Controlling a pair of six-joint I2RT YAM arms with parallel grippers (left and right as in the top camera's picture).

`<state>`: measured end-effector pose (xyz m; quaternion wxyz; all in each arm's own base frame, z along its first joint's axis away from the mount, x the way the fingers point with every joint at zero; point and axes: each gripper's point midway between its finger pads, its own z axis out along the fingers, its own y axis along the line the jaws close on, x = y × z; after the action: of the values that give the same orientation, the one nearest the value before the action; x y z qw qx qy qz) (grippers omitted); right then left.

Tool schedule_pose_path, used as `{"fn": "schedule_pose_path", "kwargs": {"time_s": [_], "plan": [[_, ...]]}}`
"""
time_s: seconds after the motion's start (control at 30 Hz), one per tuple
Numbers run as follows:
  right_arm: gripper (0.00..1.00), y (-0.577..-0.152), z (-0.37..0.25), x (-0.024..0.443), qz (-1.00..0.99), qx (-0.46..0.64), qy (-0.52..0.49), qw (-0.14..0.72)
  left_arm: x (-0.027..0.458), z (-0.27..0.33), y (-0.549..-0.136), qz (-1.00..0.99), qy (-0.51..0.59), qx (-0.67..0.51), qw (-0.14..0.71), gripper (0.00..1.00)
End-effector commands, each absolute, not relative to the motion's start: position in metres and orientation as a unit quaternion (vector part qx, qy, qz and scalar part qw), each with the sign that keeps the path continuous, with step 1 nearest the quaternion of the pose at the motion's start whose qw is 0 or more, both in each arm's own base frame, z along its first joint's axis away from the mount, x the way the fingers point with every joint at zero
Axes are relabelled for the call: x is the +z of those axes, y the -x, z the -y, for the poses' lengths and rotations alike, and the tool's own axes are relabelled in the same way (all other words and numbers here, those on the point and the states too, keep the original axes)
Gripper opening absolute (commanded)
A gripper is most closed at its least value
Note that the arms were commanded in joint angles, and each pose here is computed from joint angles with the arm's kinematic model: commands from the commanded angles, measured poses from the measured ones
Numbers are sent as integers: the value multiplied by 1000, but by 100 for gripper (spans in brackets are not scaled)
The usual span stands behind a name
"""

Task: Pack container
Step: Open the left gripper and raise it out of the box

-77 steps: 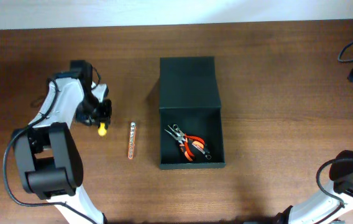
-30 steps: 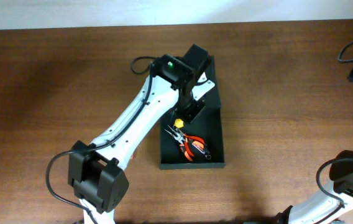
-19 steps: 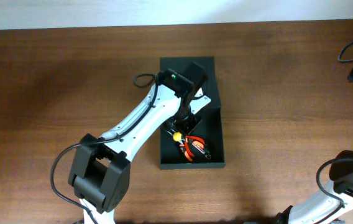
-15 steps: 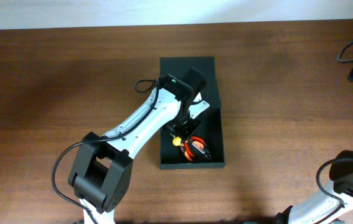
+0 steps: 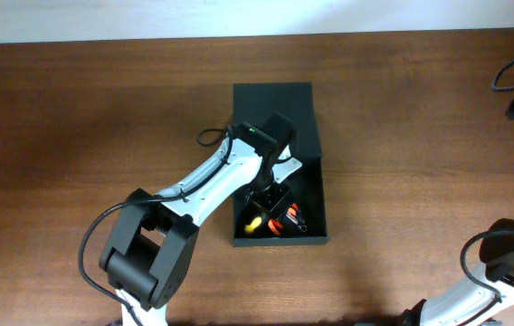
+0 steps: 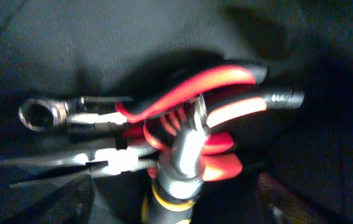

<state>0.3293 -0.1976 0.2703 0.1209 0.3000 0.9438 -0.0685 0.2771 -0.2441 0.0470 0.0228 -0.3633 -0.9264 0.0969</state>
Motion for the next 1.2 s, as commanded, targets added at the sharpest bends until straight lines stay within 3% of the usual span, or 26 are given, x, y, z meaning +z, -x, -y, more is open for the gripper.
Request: {"fn": "schedule_pose_path", "kwargs": {"time_s": [0.0, 0.27, 0.5, 0.67, 0.8, 1.17], "plan": [[99, -329, 199, 270, -942, -67, -305, 120, 48, 251, -281, 922, 371, 108, 9, 99], [99, -329, 199, 270, -942, -67, -305, 120, 80, 264, -313, 922, 366, 121, -46, 99], [99, -329, 199, 270, -942, -67, -305, 120, 169, 274, -368, 914, 349, 136, -154, 99], [99, -329, 199, 270, -942, -67, -305, 120, 226, 233, -400, 933, 284, 71, -209, 99], [99, -329, 199, 270, -942, -67, -305, 120, 236, 175, -404, 964, 191, 17, -186, 99], [99, -329, 199, 270, -942, -67, -305, 120, 223, 100, -373, 997, 12, -4, -77, 99]]}}
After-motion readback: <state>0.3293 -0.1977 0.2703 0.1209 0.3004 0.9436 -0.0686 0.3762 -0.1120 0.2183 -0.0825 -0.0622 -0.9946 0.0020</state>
